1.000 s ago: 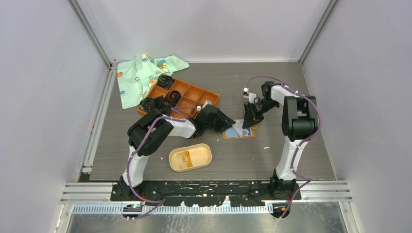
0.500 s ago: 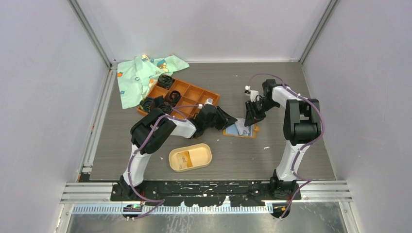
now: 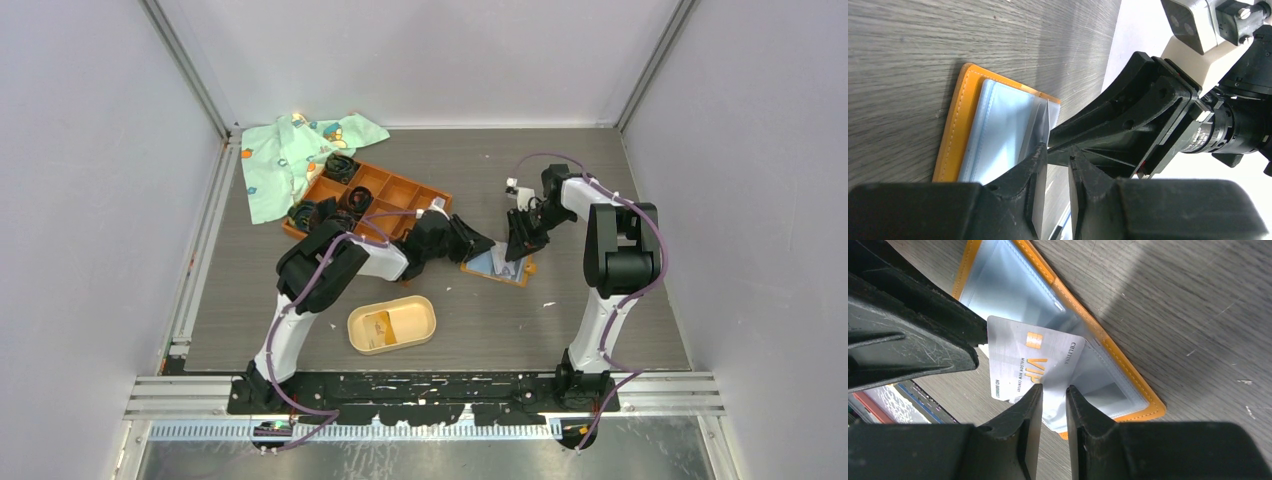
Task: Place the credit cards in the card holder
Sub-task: Insert the credit card into the card holder.
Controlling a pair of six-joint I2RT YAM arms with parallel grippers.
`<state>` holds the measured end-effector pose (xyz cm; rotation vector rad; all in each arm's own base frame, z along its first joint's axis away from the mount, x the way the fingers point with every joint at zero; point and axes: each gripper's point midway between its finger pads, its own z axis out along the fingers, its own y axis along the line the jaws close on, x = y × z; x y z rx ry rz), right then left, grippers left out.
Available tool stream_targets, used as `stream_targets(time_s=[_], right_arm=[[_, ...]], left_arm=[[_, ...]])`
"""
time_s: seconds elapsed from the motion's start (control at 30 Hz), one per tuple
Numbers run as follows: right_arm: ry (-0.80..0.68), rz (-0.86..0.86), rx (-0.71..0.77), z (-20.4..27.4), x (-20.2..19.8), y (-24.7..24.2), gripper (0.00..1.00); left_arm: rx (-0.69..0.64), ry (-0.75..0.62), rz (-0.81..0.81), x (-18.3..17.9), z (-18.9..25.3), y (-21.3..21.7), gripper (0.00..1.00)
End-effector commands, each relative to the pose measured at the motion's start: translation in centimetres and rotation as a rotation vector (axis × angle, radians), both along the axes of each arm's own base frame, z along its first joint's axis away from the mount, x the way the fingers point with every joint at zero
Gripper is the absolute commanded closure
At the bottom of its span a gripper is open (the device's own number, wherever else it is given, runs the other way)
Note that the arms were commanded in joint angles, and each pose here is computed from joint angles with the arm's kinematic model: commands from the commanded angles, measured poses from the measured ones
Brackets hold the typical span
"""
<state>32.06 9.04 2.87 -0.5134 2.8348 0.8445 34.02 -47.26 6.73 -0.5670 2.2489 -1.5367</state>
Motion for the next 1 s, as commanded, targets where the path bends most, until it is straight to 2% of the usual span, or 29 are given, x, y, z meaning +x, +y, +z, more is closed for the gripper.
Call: stream_targets(time_s=[0.0, 0.2, 0.67, 0.97], right_arm=[[-0.017, -0.001, 0.004, 0.5, 0.7, 0.0, 0.7], [-0.016, 0.001, 0.006, 0.5, 0.7, 0.1, 0.7], [-0.007, 0.004, 0.01, 0.4, 0.6, 0.1, 0.7], [-0.007, -0.021, 0.02, 0.7, 0.7, -0.7, 0.71]], left_arm=[[-0.041, -0.074, -0.069, -0.1, 2.7, -1.5, 0.77], [0.001, -0.081, -0.103, -0.8, 2.0, -1.7, 0.77], [0.007, -0.094, -0.146, -1.7, 1.9, -2.9, 0.86], [-0.007, -0.122, -0.169, -2.0, 2.3, -3.5, 0.88]])
